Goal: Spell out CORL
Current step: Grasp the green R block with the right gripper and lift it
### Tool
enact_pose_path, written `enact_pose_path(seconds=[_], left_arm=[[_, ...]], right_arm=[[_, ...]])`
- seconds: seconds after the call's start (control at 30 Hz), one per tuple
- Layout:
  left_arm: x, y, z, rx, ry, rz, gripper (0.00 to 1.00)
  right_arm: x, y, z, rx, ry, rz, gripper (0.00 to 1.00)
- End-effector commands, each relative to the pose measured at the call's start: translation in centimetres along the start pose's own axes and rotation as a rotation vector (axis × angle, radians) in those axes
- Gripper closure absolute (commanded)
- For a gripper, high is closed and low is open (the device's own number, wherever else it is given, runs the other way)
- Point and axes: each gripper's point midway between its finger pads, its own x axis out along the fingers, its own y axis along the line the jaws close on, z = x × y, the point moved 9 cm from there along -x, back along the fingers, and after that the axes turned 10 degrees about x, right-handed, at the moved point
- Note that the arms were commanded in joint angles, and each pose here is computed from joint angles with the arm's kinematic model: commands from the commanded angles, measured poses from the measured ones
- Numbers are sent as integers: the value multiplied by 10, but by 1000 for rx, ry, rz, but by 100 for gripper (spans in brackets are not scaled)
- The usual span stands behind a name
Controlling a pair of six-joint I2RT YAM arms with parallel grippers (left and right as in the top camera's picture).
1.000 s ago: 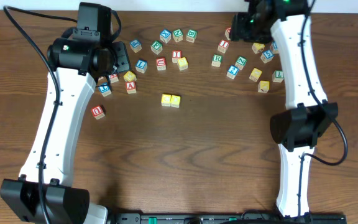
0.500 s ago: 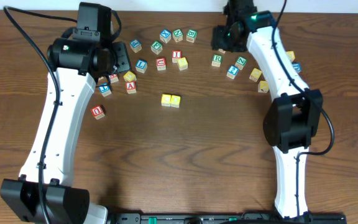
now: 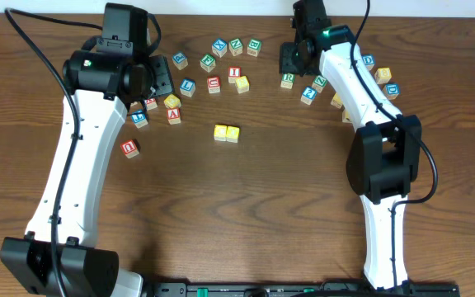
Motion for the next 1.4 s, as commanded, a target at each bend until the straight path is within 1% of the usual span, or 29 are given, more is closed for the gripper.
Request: enact_pose_path(seconds=[0.0, 0.47, 0.67, 0.7, 0.8, 1.17, 1.27, 1.37], left_arm=[[-5, 1, 1, -4, -12, 0, 45], [-5, 1, 1, -4, -12, 1, 45], [-5, 1, 1, -4, -13, 1, 45], [-5, 1, 1, -4, -13, 1, 45], [-5, 1, 1, -4, -13, 1, 45], [-5, 1, 1, -4, -13, 1, 45], [-5, 1, 1, -4, -13, 1, 45], [-5, 1, 1, -4, -14, 1, 45]], right_arm=[[9, 4, -7, -5, -3, -27, 45], [33, 0, -20, 55, -16, -27, 45], [42, -6, -28, 70, -6, -45, 49], [45, -7, -29, 70, -9, -43, 52], [51, -8, -32, 89, -17, -38, 55], [66, -13, -40, 107, -41, -24, 62], [66, -13, -40, 107, -42, -23, 67], [66, -13, -40, 107, -42, -23, 69]])
